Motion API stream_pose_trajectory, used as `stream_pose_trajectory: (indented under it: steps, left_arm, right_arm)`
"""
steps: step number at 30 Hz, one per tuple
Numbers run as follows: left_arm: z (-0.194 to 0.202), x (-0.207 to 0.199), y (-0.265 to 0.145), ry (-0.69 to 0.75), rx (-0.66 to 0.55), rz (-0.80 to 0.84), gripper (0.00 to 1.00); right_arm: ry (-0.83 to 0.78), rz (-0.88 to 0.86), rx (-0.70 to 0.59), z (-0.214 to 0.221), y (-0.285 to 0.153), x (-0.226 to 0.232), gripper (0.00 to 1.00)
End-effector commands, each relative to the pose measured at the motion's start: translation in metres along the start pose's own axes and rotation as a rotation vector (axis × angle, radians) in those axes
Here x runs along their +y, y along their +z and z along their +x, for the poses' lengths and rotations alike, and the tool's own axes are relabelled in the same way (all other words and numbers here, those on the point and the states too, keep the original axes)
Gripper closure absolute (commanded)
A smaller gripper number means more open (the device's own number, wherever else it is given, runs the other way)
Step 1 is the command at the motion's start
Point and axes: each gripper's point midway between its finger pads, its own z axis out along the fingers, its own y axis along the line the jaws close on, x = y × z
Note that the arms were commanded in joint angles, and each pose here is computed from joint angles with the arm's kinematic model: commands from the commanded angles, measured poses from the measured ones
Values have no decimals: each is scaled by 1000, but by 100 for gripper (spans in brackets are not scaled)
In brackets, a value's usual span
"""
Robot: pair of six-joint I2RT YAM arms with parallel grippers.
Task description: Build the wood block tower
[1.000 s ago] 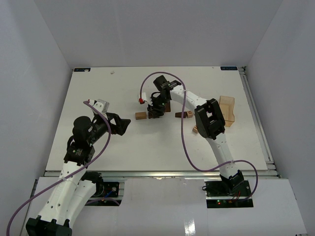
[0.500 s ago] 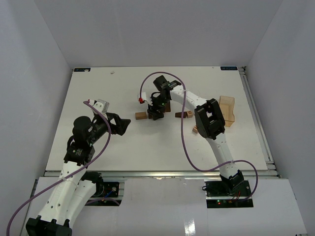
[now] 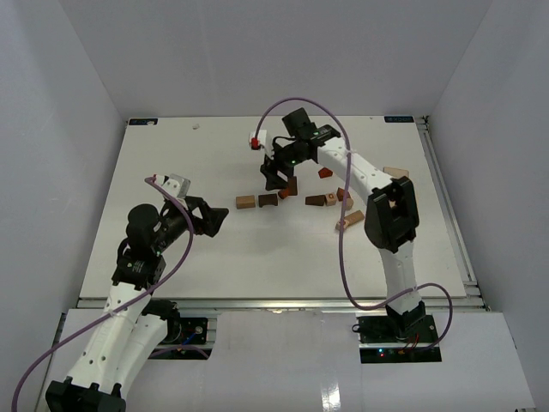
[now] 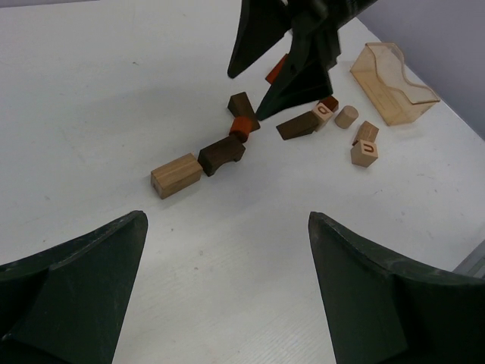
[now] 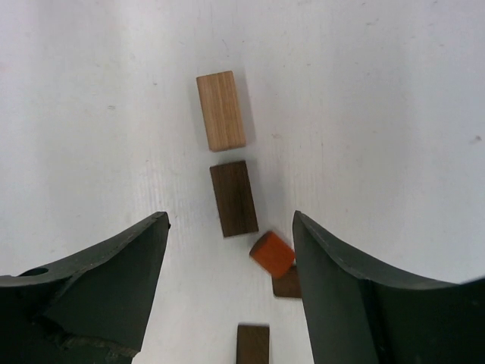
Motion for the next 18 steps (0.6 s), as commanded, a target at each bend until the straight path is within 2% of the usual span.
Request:
stream_pose_trajectory:
  steps: [1,3,5,8,11,14,18]
  left_arm:
    - [3,-14,7,-17,2,100,2]
    - [9,-20,14,-36,44,153,2]
    - [11,-28,23,-50,89,227,6]
    - [-2,-36,39,-73,128,291,15]
    - [5,-36,66,-79,209,287,21]
    - [-1,-51,101,16,264,289,23]
    - [22,-47,143,85,361,280,27]
  right_arm:
    - [37,32,-173,-41,-81,23,29]
    - [19,-4,-236,-41,-111,47,30]
    - [-16,-61,-290,-28,-130,79,30]
    - [-34,-91,-290,11,-135,120,31]
    - [-23,-82,-299,32,-146,149,32]
    - [-29,-75,-358,39,-160,166,33]
    - [-6,-5,-401,48,-179,157,34]
